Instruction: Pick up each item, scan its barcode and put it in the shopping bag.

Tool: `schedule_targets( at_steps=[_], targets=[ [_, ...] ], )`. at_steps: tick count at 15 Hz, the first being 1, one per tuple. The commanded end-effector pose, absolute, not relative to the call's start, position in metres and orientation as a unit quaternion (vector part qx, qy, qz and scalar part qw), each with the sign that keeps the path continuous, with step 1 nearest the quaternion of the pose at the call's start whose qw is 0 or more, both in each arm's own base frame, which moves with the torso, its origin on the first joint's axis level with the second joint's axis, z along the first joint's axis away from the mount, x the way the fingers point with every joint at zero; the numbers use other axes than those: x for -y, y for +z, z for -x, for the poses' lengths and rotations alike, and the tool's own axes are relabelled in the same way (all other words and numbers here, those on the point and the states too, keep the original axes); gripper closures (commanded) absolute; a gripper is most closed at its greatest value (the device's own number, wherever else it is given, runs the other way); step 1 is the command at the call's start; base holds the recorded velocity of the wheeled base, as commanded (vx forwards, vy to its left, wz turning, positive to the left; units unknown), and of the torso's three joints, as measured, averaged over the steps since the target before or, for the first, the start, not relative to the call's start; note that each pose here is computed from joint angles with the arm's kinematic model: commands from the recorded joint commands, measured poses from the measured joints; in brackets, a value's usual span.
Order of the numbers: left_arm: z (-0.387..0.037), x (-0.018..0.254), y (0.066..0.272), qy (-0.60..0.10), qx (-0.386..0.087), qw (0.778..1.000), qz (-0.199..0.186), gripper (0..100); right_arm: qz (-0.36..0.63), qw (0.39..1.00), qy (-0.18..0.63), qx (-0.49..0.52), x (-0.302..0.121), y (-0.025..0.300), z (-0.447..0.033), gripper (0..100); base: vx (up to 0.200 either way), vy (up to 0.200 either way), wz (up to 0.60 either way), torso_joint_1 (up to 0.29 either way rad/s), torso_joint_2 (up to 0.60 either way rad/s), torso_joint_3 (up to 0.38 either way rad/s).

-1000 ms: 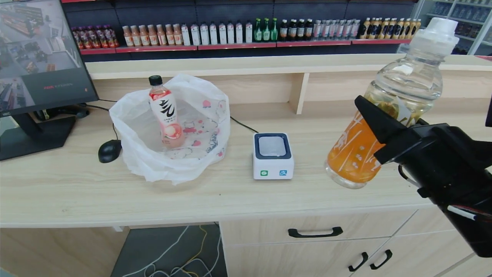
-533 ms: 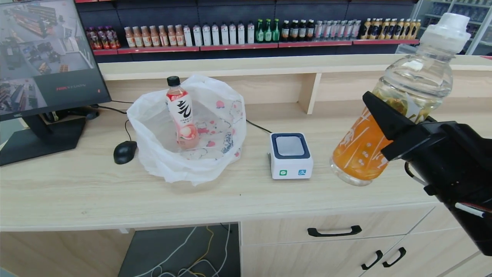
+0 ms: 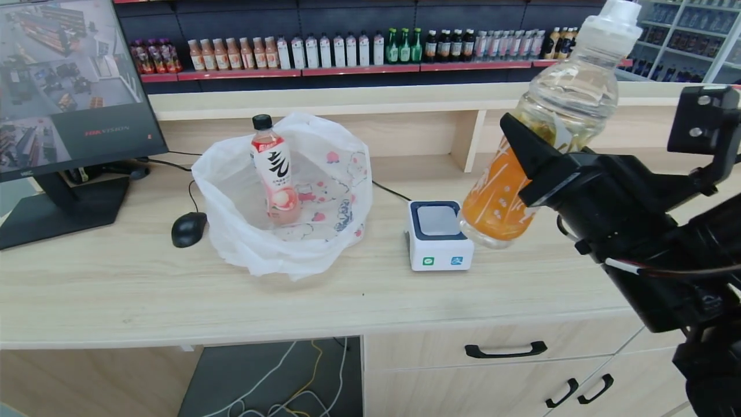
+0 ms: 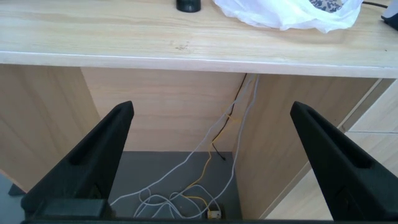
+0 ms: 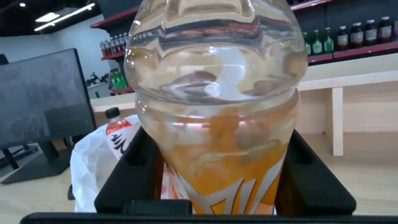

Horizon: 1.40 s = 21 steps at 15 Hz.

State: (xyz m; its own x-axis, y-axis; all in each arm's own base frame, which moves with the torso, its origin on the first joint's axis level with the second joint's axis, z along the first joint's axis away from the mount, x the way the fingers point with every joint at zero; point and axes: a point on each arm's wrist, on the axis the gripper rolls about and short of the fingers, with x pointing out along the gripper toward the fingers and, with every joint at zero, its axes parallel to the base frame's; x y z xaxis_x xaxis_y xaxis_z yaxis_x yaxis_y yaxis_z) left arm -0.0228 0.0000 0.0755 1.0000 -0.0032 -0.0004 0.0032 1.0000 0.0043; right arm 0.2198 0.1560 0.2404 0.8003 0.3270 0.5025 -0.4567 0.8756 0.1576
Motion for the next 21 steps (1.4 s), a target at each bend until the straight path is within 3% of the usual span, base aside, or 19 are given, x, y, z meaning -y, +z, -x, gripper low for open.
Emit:
schedule_targets(
  at_steps=[1, 10, 15, 21],
  targets=[
    [0.023, 0.000, 0.076, 0.000, 0.001, 1.000, -0.002, 0, -0.147, 0.939, 0.219, 0.221, -0.178, 0.229, -0.241, 100, 0.000, 0.000, 0.00, 0.000, 0.00, 0.000],
    [0.023, 0.000, 0.076, 0.000, 0.001, 1.000, -0.002, 0, -0.360, 0.888, 0.217, 0.189, -0.203, 0.220, -0.288, 100, 0.000, 0.000, 0.00, 0.000, 0.00, 0.000],
    [0.023, 0.000, 0.075, -0.002, 0.000, 1.000, -0.002, 0, -0.487, 0.834, 0.190, 0.176, -0.172, 0.210, -0.322, 100, 0.000, 0.000, 0.00, 0.000, 0.00, 0.000],
    [0.023, 0.000, 0.075, -0.002, 0.000, 1.000, -0.002, 0, -0.519, 0.822, 0.179, 0.152, -0.157, 0.188, -0.346, 100, 0.000, 0.000, 0.00, 0.000, 0.00, 0.000]
  ],
)
